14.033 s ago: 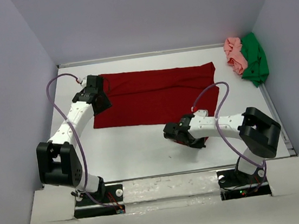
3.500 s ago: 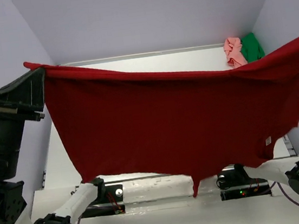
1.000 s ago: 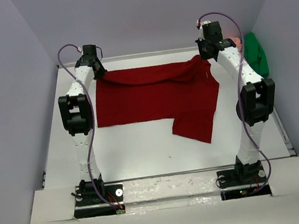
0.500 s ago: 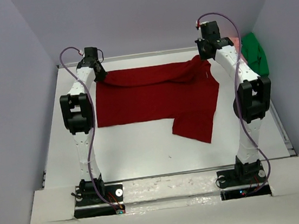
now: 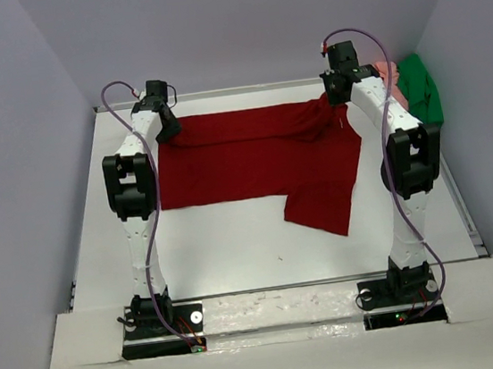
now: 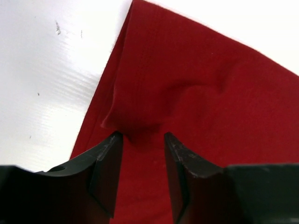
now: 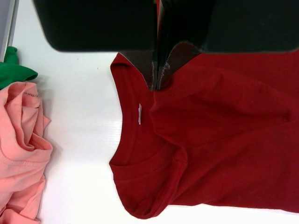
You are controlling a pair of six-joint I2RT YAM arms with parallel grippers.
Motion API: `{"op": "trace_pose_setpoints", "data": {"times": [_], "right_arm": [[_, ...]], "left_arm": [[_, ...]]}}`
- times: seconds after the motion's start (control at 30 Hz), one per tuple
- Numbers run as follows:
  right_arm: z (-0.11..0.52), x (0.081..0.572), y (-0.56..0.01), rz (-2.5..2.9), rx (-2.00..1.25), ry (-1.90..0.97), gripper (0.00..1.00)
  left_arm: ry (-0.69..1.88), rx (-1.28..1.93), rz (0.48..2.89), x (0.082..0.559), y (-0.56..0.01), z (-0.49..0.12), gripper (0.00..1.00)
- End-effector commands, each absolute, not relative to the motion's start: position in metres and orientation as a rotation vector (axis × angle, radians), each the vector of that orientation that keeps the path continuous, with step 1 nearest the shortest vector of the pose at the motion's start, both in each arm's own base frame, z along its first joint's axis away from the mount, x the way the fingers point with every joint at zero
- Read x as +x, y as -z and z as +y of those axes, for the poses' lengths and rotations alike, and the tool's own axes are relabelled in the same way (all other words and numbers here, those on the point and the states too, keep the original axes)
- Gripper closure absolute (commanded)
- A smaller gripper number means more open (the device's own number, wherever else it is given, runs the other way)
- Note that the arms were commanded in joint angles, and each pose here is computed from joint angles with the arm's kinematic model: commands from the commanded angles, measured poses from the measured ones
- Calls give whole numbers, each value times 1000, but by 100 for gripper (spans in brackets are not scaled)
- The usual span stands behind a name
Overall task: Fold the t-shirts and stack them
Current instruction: Fold the tshirt
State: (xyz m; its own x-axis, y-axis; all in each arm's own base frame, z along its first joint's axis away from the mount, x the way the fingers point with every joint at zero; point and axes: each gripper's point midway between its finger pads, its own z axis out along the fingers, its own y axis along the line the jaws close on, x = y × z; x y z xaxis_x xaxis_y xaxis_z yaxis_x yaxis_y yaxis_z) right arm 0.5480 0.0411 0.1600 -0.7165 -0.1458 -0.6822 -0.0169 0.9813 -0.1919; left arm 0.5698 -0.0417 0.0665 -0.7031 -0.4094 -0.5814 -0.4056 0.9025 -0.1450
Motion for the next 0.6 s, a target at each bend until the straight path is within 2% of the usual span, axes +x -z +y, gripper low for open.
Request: {"op": "trace_pose_setpoints", "data": {"times": [0.0, 0.2, 0.57], "right_arm": [[39, 550, -163, 2351, -96, 218, 100], [35, 546, -157, 2375, -92, 246, 100], [9, 510, -118, 2515, 23, 428, 100]], "left_arm": [[-82, -671, 2404, 563, -79, -30, 48], [-169, -778, 2399, 547, -77, -17, 44], [-24, -988, 2340, 531, -91, -29, 42]]}}
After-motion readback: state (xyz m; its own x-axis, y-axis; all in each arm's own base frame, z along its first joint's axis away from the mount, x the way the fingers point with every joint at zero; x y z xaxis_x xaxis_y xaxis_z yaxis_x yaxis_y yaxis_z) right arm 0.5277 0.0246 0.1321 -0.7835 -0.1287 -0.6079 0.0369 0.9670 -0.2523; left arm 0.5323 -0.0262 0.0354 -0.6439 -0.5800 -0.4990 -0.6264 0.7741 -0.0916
